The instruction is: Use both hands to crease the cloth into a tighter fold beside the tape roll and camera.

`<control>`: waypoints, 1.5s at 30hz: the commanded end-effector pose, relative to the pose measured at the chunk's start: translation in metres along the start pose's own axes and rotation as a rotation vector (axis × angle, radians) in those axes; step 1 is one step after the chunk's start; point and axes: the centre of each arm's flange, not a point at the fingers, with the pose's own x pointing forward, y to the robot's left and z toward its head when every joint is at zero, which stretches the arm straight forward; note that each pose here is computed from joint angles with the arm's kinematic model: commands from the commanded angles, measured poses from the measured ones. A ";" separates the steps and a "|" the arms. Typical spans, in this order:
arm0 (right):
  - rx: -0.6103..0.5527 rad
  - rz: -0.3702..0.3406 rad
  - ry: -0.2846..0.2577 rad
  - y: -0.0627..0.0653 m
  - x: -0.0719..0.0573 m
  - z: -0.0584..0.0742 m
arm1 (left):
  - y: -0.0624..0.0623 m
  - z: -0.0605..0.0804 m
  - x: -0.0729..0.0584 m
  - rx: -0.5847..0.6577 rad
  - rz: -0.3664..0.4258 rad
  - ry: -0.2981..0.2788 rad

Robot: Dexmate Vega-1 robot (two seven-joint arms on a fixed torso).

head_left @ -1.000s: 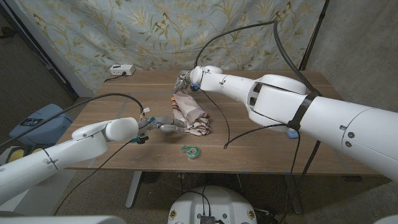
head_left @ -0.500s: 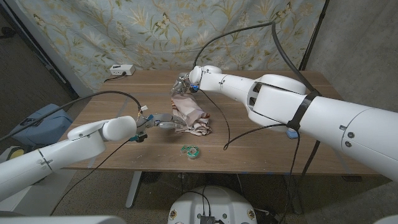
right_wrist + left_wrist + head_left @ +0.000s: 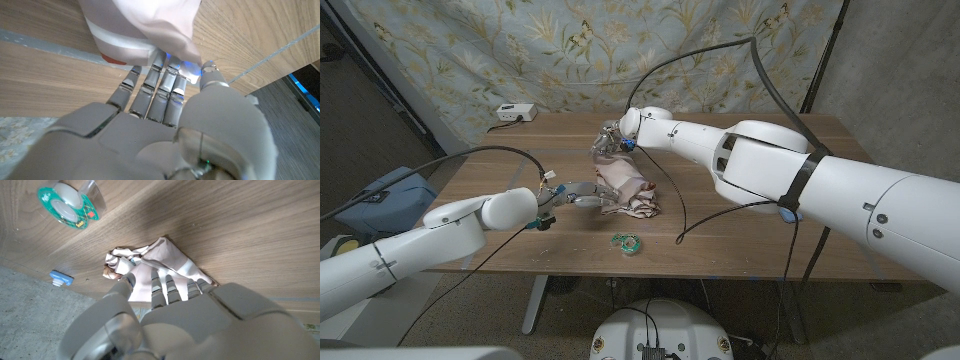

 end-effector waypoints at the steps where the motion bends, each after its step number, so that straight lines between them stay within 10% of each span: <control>1: -0.010 0.017 -0.019 0.000 -0.001 0.014 | 0.000 0.003 -0.006 0.008 0.020 -0.004; 45: -0.036 0.111 -0.029 -0.017 -0.014 0.027 | 0.014 0.025 -0.020 0.068 0.096 -0.068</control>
